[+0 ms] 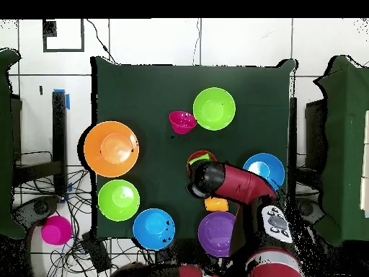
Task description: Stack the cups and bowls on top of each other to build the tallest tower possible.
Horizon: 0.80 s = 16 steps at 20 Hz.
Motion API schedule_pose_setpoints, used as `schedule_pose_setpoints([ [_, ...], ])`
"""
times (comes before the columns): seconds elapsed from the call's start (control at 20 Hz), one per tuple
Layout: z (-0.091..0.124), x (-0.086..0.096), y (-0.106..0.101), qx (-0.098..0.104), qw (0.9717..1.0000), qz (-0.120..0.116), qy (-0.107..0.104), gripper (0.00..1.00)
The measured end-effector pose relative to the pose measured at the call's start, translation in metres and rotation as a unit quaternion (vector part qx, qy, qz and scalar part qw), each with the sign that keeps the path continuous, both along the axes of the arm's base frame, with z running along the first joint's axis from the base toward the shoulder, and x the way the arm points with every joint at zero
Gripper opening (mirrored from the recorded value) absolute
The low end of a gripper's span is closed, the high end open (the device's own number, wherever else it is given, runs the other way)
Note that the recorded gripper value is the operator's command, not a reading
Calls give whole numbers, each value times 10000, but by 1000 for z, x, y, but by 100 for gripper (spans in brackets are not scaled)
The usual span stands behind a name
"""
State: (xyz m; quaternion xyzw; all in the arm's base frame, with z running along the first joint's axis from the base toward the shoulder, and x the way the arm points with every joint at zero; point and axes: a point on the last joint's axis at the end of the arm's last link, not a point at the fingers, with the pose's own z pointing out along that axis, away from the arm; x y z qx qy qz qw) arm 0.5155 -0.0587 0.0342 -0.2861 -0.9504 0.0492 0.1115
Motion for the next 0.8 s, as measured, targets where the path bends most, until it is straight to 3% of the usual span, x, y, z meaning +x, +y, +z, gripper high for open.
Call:
schedule_pose_setpoints([
  [0.25,27,6,2,46,9999,127,93,100],
  [0.8,38,45,-4,6,9964,758,-375,100],
])
